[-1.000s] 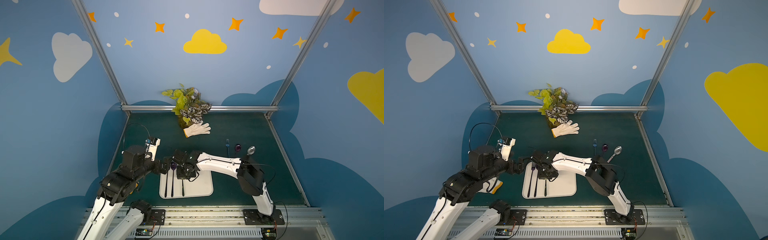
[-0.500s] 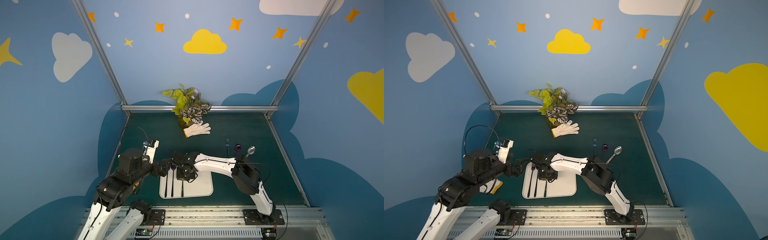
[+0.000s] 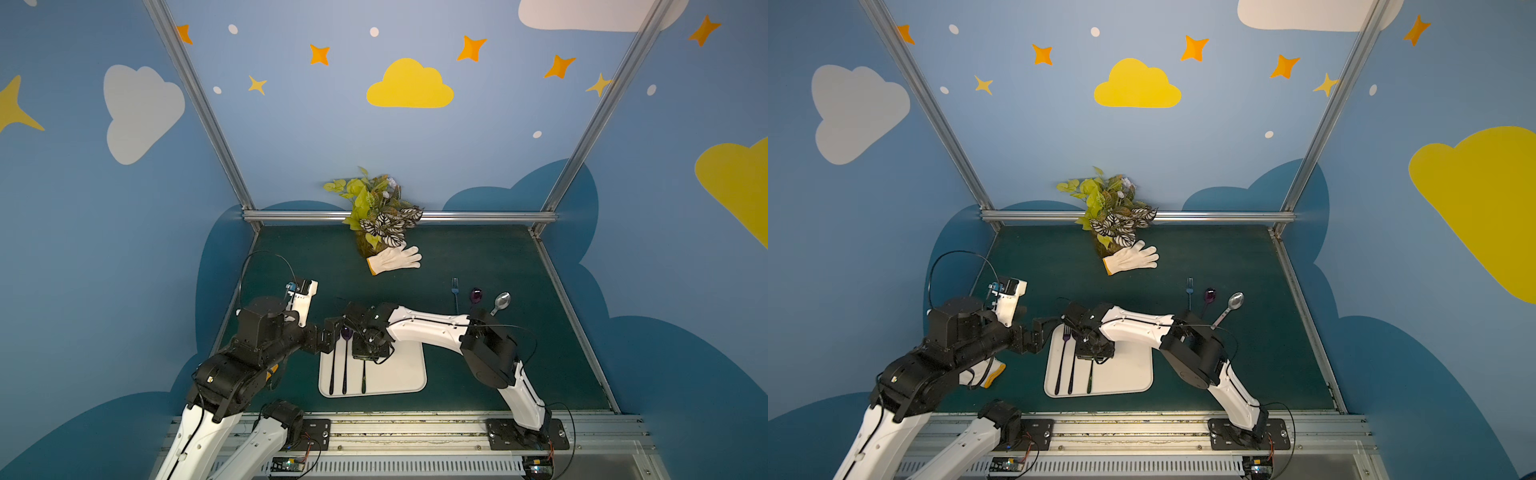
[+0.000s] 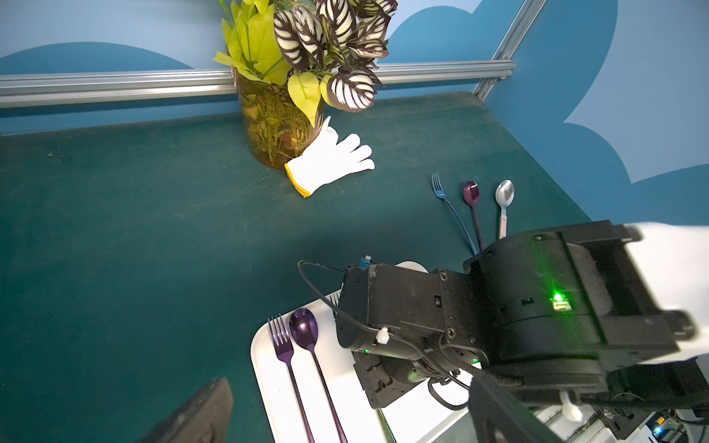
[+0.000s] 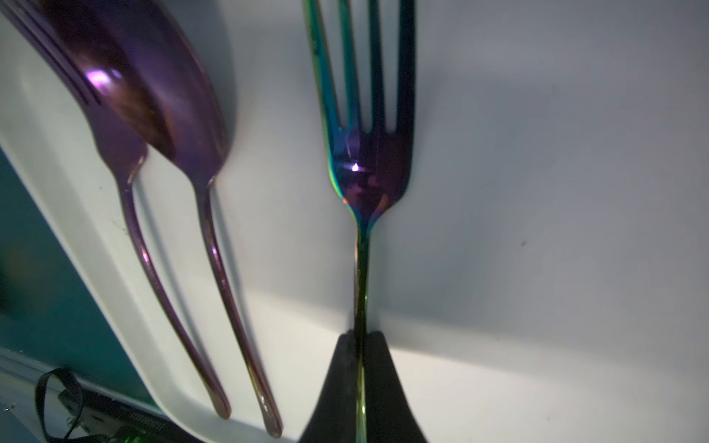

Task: Set the spoon and fork side by side
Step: Place the fork on the tray.

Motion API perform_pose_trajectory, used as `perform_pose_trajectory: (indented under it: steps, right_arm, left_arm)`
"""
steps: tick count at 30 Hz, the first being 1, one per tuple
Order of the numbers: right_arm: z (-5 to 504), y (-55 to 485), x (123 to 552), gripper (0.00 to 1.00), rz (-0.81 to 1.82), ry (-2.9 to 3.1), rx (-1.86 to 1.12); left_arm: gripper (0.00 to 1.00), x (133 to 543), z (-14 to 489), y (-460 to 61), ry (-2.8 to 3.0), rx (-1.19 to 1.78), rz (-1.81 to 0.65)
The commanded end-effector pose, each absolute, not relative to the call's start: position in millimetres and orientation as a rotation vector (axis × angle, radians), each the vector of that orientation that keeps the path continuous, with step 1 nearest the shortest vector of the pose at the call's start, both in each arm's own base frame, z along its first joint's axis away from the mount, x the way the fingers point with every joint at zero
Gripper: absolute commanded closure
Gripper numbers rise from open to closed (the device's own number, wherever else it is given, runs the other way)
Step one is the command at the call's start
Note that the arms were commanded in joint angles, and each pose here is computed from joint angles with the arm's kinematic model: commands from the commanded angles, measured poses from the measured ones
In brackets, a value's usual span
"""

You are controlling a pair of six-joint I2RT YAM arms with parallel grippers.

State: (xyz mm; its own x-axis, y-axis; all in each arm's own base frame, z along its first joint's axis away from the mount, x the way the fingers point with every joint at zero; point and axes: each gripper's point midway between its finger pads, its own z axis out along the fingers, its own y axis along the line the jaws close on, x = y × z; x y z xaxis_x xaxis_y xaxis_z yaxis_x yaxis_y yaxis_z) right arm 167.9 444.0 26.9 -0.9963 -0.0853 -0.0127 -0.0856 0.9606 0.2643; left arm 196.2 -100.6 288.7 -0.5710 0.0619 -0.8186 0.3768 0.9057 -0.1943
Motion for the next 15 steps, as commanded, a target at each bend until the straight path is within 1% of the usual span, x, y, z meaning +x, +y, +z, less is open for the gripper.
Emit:
perform_pose_trajectory:
  steps: [1, 9, 15]
  right_arm:
    - [18.8, 441.6, 168.3, 0.97, 0.389, 3.130, -0.132]
    - [24.3, 442.5, 169.2, 0.86, 0.406, 3.119, -0.158]
    - [45.5, 442.0, 176.2, 0.80, 0.450, 3.082, -0.165]
  left_arm:
    - [0.00, 196.0, 295.1, -99.0, 2.140, 0.302, -0.436]
    - [0.00, 197.3, 292.4, -98.0, 2.147, 0.295, -0.427]
    - [0.00, 199.2, 293.4, -98.5, 2.148, 0.297, -0.423]
